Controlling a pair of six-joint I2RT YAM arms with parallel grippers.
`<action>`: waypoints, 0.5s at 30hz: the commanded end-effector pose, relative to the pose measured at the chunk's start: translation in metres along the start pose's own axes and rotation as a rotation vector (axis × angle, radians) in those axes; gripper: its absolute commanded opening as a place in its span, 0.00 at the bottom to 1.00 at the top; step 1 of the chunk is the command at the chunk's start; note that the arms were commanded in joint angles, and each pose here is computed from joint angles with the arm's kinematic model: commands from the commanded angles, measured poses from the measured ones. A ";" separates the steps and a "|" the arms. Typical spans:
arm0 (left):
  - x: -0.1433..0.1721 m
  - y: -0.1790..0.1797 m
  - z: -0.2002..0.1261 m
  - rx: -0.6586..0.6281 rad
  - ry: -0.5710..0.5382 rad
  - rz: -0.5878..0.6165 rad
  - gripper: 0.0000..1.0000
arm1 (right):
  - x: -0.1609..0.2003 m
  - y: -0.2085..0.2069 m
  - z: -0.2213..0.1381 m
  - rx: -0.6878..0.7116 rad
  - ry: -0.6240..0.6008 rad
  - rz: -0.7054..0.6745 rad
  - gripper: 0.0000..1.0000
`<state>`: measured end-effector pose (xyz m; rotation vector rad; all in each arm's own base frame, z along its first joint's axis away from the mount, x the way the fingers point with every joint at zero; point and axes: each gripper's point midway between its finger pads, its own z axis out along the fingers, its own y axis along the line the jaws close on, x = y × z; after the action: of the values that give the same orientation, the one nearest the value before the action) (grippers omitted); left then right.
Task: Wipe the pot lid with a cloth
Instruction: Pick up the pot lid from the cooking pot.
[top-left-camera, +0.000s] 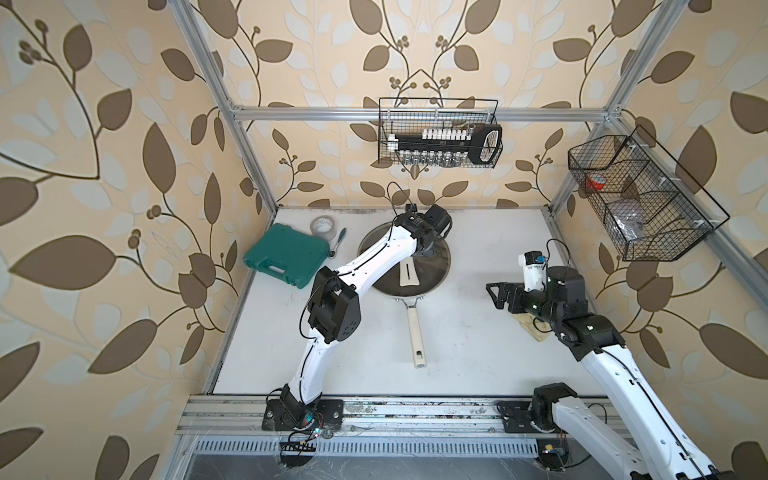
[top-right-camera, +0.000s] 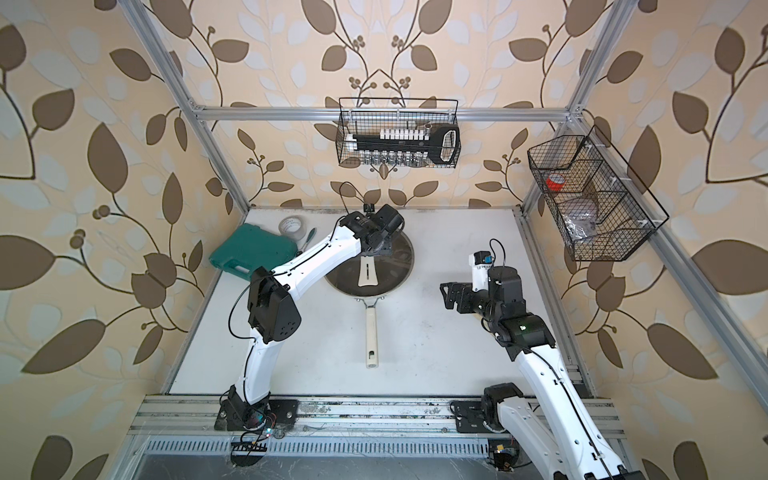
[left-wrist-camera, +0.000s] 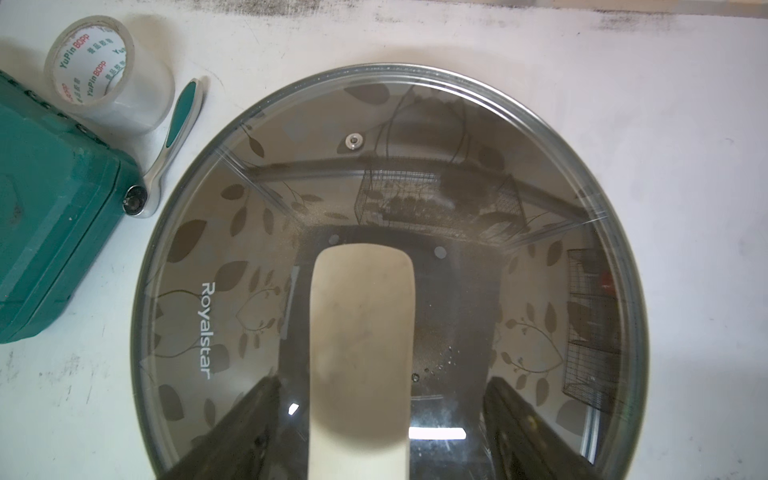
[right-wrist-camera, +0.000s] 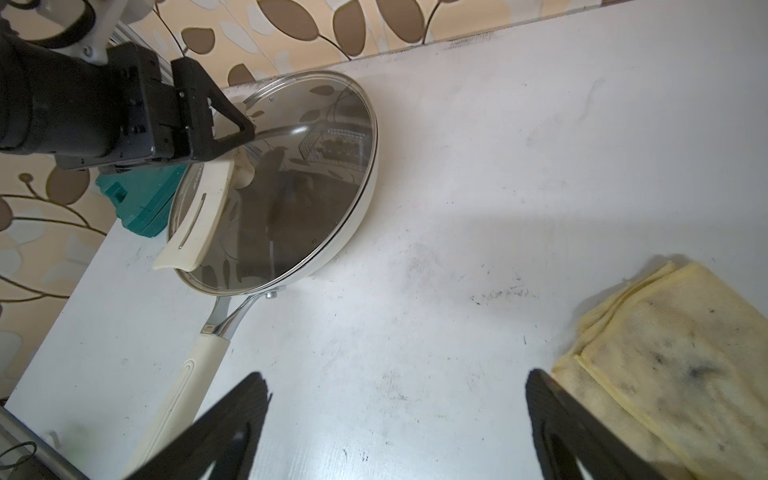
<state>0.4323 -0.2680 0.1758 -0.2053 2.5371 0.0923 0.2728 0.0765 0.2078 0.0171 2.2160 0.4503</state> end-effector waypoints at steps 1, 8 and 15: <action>0.000 0.015 -0.001 -0.047 0.026 -0.044 0.70 | -0.005 0.007 -0.007 -0.022 -0.008 -0.017 0.96; 0.011 0.019 0.014 -0.042 0.083 -0.063 0.63 | -0.004 0.006 -0.010 -0.015 -0.016 -0.017 0.96; 0.015 0.025 0.029 -0.047 0.117 -0.047 0.55 | -0.003 0.004 -0.011 -0.006 -0.015 -0.010 0.96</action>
<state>0.4342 -0.2527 0.1537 -0.2956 2.6128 0.0821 0.2676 0.0755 0.2090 0.0151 2.2166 0.4481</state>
